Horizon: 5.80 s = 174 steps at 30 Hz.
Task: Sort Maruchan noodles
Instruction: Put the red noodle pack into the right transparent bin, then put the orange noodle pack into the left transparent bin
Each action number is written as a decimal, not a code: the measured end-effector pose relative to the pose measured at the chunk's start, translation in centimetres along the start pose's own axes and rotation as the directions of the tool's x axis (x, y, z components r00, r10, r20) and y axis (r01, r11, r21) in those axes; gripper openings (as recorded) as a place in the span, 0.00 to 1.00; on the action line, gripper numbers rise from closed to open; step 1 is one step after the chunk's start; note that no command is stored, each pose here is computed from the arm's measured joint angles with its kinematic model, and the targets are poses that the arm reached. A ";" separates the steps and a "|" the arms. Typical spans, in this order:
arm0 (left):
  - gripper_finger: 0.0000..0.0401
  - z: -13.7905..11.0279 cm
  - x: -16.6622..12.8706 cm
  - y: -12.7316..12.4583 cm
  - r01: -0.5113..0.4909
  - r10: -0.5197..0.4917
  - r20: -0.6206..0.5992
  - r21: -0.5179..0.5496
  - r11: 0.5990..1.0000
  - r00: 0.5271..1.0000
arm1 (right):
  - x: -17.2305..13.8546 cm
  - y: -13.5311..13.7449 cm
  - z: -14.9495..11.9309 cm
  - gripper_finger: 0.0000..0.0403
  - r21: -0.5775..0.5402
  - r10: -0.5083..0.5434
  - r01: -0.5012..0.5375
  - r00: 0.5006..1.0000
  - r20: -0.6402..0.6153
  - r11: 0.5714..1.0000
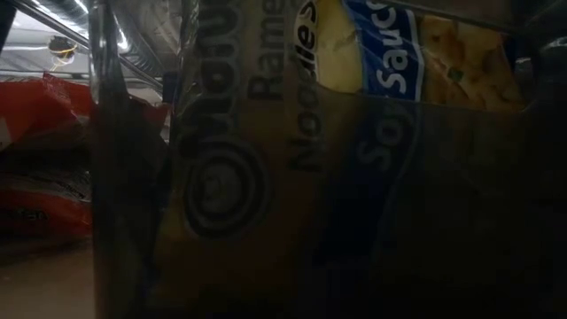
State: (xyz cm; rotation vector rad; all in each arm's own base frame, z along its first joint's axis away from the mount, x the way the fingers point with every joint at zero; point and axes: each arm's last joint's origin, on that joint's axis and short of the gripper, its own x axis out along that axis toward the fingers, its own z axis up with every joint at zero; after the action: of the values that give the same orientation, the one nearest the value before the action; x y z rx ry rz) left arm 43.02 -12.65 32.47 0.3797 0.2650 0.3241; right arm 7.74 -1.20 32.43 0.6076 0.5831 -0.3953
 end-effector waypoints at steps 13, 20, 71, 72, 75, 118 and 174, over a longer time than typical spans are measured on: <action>0.25 2.6 -4.4 -8.8 0.048 -0.033 0.153 -0.092 0.995 0.988 | 0.0 -0.1 0.0 0.40 0.005 -0.032 0.031 0.999 0.016 0.999; 0.25 3.7 -4.5 -13.6 0.313 -0.256 0.261 -0.204 0.928 0.931 | 0.0 -0.3 -0.1 0.40 0.003 -0.057 0.057 0.998 0.007 0.998; 0.26 -3.2 0.7 -20.5 0.323 -0.516 -0.054 -0.724 0.610 0.855 | -0.1 -1.1 -0.8 0.40 -0.100 -0.188 0.185 0.982 -0.028 0.978; 0.28 -3.2 0.8 -20.5 0.321 -0.515 -0.056 -0.723 0.611 0.855 | -0.1 -1.1 -0.8 0.40 -0.100 -0.191 0.187 0.981 -0.026 0.977; 0.30 -3.4 1.0 -20.3 0.327 -0.512 -0.070 -0.693 0.642 0.856 | -0.1 -1.1 -0.8 0.40 -0.106 -0.196 0.193 0.980 -0.022 0.975; 0.33 8.0 -3.1 3.8 0.328 -0.433 -0.056 -0.568 0.755 0.900 | 10.3 -0.7 2.9 0.78 -0.313 -0.456 0.408 0.885 -0.097 0.858; 0.33 7.1 -10.5 20.5 0.027 -0.127 -0.297 -0.320 0.947 0.946 | 21.0 -16.0 6.1 0.48 -0.004 -0.392 0.439 0.800 -0.455 0.899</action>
State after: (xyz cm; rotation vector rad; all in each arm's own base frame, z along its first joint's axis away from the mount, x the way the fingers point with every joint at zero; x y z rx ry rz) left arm 30.32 -0.62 49.08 0.0004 0.5326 0.3419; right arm 18.21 -20.85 16.93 0.6719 1.1576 -0.7145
